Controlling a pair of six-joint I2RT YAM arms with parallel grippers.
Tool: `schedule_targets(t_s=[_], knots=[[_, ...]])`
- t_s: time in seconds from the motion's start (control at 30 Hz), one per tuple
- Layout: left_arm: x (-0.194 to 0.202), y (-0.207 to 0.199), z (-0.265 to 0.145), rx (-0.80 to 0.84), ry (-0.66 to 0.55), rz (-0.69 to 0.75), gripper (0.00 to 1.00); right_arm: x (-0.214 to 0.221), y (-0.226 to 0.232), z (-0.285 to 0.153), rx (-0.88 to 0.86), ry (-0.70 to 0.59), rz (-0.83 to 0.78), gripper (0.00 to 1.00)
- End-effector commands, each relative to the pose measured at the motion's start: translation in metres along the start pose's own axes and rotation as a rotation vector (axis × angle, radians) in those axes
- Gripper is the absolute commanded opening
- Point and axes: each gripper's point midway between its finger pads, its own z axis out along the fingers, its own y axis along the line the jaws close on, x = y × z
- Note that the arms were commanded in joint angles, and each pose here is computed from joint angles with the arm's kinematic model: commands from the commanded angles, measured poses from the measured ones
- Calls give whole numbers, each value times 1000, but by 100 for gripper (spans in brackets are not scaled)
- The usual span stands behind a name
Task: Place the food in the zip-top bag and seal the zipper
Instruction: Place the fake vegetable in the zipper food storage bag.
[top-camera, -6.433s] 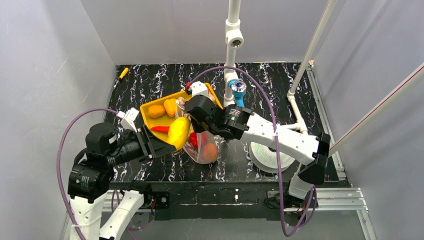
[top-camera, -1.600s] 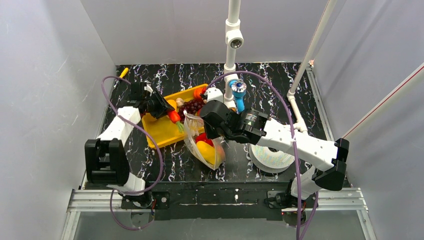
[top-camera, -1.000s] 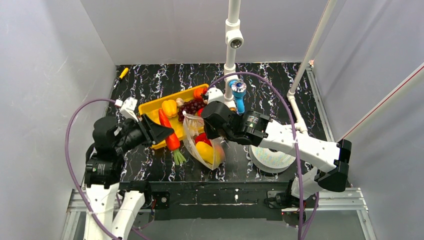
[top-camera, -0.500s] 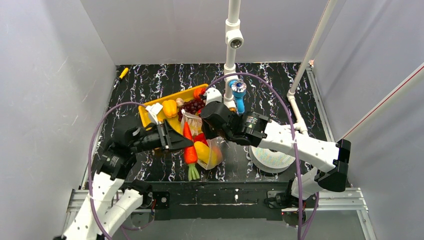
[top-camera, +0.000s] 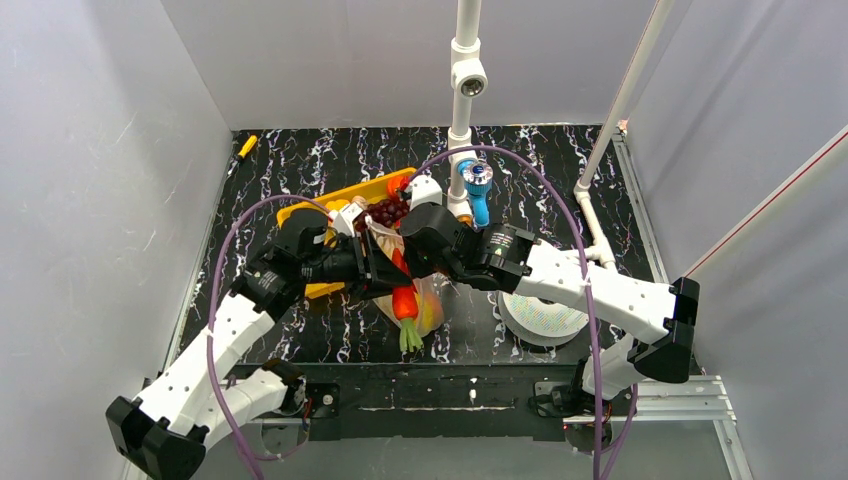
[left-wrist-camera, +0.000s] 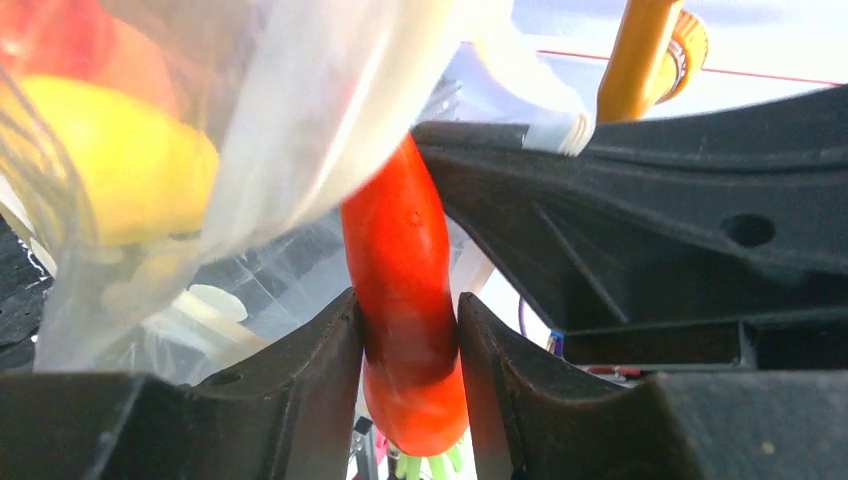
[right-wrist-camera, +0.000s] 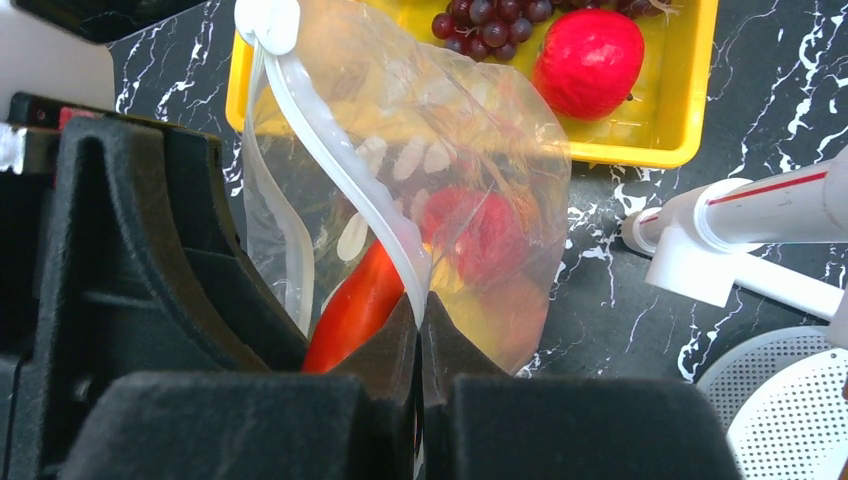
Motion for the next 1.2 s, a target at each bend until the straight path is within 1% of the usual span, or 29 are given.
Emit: schedule_targets(t_s=[0.0,0.1,0.23,0.3,0.43,0.67,0.73,0.93,1.03,1.17], knots=[[-12,-8,2,-16,-37,-5,40,-25,6,-14,-25,-77,11,1],[-20,-4,5,-39,-70,-10,44,-27,6,-17,-29,-84,15,1],[-30,-2,4,-89,-105,22,47,-27,5,-22,-38,-85,21,1],[-37,4,2,-142,-132,49,53,-26,4,-24,-40,-85,26,1],[-45,3,0,-175,-156,81,58,-22,2,-27,-47,-88,37,1],[-40,-7,-12,-122,-194,115,69,-18,-3,-29,-46,-89,49,1],[-36,-16,-21,-80,-209,157,73,-17,-3,-29,-46,-90,49,1],[-22,-42,-59,-29,-264,306,79,-14,-2,-25,-44,-80,47,1],[-18,-39,-81,-81,-316,371,81,-12,-1,-23,-44,-72,46,1],[-24,-6,-107,-281,-404,398,85,-11,1,-21,-50,-65,45,1]])
